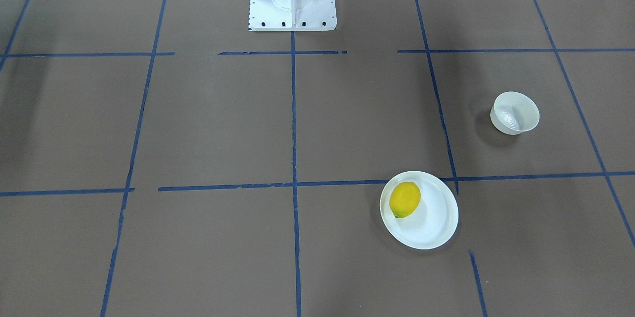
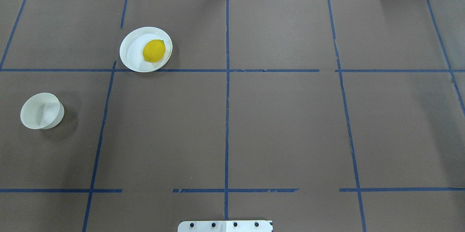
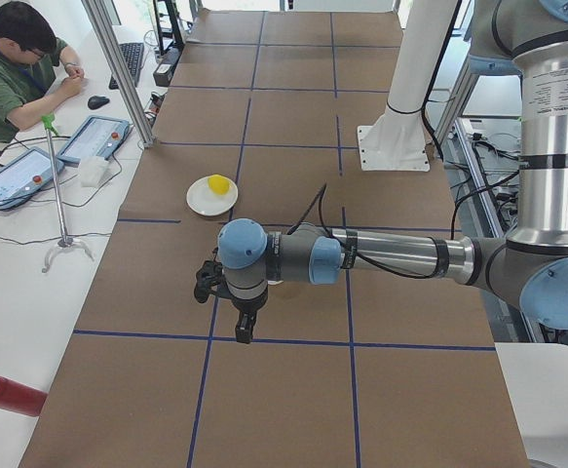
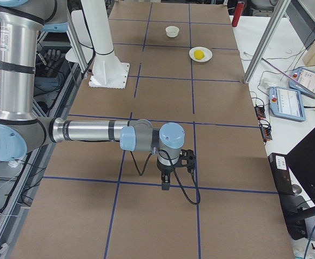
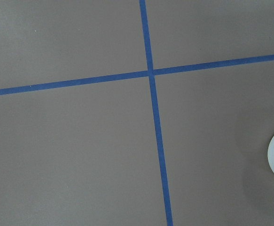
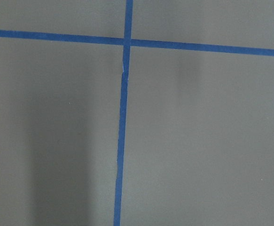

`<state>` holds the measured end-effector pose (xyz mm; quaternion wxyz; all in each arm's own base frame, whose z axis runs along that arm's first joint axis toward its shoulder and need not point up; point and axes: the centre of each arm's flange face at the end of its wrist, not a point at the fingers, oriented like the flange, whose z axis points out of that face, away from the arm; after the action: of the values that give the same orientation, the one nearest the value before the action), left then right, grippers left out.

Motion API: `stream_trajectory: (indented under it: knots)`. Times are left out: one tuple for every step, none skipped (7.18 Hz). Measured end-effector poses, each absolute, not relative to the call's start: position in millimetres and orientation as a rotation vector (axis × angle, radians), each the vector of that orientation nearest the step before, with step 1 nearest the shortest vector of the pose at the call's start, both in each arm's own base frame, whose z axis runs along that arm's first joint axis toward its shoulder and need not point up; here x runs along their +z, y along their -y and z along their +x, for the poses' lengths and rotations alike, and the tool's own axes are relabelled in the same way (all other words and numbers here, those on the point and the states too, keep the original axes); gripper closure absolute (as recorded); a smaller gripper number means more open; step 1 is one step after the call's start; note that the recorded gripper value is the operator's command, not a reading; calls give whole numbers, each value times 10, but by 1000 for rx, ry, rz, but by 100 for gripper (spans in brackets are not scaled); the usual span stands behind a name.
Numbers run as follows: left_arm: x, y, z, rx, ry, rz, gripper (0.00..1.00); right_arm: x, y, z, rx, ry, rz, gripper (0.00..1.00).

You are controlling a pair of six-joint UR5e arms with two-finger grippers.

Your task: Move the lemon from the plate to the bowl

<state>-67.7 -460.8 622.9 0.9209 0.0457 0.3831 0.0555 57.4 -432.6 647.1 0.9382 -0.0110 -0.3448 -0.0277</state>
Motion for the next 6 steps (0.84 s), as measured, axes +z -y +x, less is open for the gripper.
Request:
stream_trajectory:
  knots:
    - [6229,4609,-677,114,-787,94,0,6472,4326,574,-57,704,-23,0]
    - [6229,4609,-677,114,-787,93,0,6471,4326,574,-57,704,-23,0]
    - [6201,4621,-673,119,-788,101,0,6471,4326,574,-57,704,-22,0]
    - [6118,4665,-663,140,-787,138,0,6471,4326,574,-57,704,-23,0]
    - [5983,4742,-651,179,-780,227,0,6471,4326,574,-57,704,-23,0]
    - [5829,4825,-633,211,-772,327,0,6471,4326,574,-57,704,-22,0]
